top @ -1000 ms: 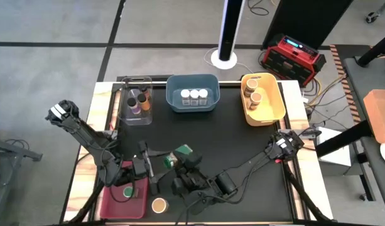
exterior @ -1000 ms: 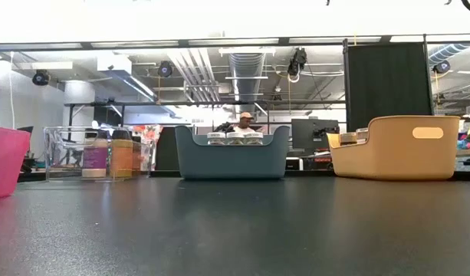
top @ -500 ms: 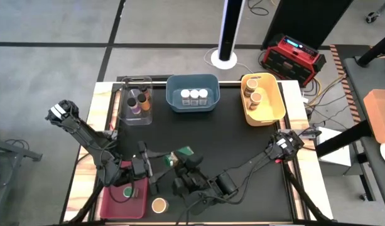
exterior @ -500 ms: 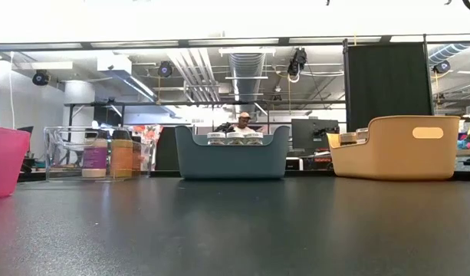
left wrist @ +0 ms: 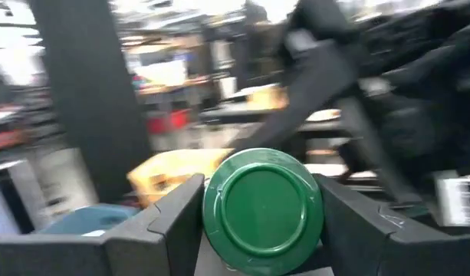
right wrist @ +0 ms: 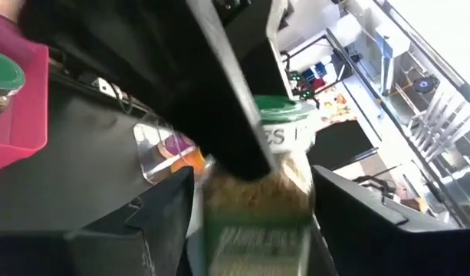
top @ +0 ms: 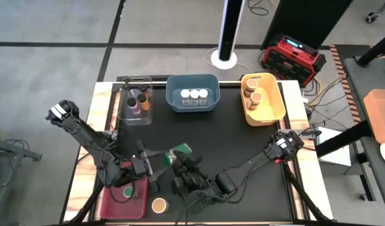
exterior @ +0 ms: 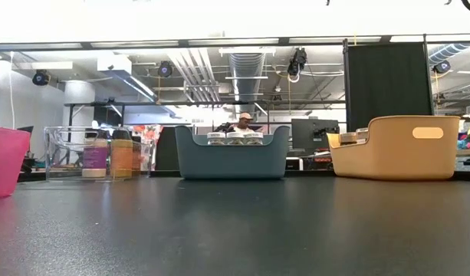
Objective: Sort spices by type
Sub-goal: Put the green seasoning bottle into the pink bin
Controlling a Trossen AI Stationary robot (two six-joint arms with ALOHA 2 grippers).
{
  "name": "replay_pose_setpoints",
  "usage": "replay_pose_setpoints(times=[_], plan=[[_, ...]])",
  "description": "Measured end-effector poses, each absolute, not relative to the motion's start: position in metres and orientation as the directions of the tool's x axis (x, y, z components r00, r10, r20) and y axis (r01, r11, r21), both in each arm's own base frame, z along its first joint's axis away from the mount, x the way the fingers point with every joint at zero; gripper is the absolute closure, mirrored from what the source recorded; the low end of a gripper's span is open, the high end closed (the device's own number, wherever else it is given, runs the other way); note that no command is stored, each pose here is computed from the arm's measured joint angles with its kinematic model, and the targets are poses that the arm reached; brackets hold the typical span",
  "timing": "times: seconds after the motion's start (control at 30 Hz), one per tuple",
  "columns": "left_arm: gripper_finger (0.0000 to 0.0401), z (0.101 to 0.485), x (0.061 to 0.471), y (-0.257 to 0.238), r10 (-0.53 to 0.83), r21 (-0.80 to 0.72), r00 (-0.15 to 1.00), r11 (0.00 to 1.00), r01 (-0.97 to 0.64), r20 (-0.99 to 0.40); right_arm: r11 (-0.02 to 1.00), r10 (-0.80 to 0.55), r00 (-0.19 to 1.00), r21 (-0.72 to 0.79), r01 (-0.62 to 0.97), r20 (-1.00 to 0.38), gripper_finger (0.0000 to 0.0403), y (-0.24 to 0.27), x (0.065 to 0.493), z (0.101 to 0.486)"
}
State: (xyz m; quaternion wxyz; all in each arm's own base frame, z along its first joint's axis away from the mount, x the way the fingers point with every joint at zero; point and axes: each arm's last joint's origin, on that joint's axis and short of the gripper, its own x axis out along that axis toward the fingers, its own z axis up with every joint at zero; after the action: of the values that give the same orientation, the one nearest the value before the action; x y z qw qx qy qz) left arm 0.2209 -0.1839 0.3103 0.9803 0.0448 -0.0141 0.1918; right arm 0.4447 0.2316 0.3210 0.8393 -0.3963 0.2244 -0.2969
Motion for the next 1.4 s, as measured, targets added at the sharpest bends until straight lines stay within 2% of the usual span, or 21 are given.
replay_pose_setpoints(times=[0.13, 0.33, 0.53, 0.7, 0.77, 0.87, 0.93, 1.03, 1.17, 1.27, 1.4], plan=[[0.0204, 0.312, 0.214, -0.182, 0.500, 0.114, 0.866, 0.859, -0.499, 0.028, 0.463, -0.717, 0.689, -0.811, 0.357, -0.106, 0.0161, 0.239, 0.439, 0.322], [0.0204, 0.317, 0.194, -0.193, 0.480, 0.104, 0.877, 0.871, -0.479, 0.022, 0.347, -0.787, 0.616, -0.849, 0.399, -0.032, 0.0148, 0.255, 0.424, 0.326], [0.0204, 0.315, 0.168, -0.217, 0.403, 0.019, 0.915, 0.915, -0.403, 0.016, 0.310, -0.787, 0.617, -0.870, 0.384, -0.008, 0.0141, 0.272, 0.408, 0.330], [0.0204, 0.319, 0.154, -0.241, 0.321, -0.054, 0.947, 0.946, -0.320, 0.016, 0.392, -0.761, 0.648, -0.817, 0.422, -0.030, 0.0156, 0.264, 0.385, 0.351], [0.0204, 0.319, 0.154, -0.254, 0.277, -0.060, 0.961, 0.959, -0.276, 0.018, 0.492, -0.720, 0.688, -0.764, 0.417, -0.088, 0.0163, 0.254, 0.374, 0.359], [0.0204, 0.318, 0.161, -0.276, 0.136, -0.039, 0.990, 0.990, -0.135, 0.024, 0.674, -0.640, 0.730, -0.630, 0.385, -0.238, 0.0171, 0.233, 0.359, 0.370], [0.0204, 0.317, 0.169, -0.289, 0.080, -0.002, 0.997, 0.997, -0.080, 0.014, 0.748, -0.605, 0.730, -0.542, 0.383, -0.318, 0.0175, 0.220, 0.352, 0.377], [0.0204, 0.322, 0.184, -0.301, 0.031, 0.047, 0.999, 0.998, -0.029, -0.038, 0.772, -0.606, 0.716, -0.472, 0.426, -0.346, 0.0178, 0.207, 0.343, 0.386], [0.0204, 0.326, 0.206, -0.306, 0.011, 0.071, 0.976, 0.997, 0.005, -0.216, 0.778, -0.604, 0.714, -0.453, 0.434, -0.354, 0.0179, 0.203, 0.338, 0.390], [0.0204, 0.330, 0.209, -0.299, 0.084, 0.084, 0.917, 0.995, -0.055, -0.389, 0.784, -0.597, 0.720, -0.446, 0.431, -0.353, 0.0177, 0.205, 0.335, 0.392], [0.0204, 0.350, 0.192, -0.290, 0.201, 0.043, 0.833, 0.977, -0.209, -0.515, 0.784, -0.595, 0.719, -0.455, 0.423, -0.358, 0.0180, 0.208, 0.335, 0.387]])
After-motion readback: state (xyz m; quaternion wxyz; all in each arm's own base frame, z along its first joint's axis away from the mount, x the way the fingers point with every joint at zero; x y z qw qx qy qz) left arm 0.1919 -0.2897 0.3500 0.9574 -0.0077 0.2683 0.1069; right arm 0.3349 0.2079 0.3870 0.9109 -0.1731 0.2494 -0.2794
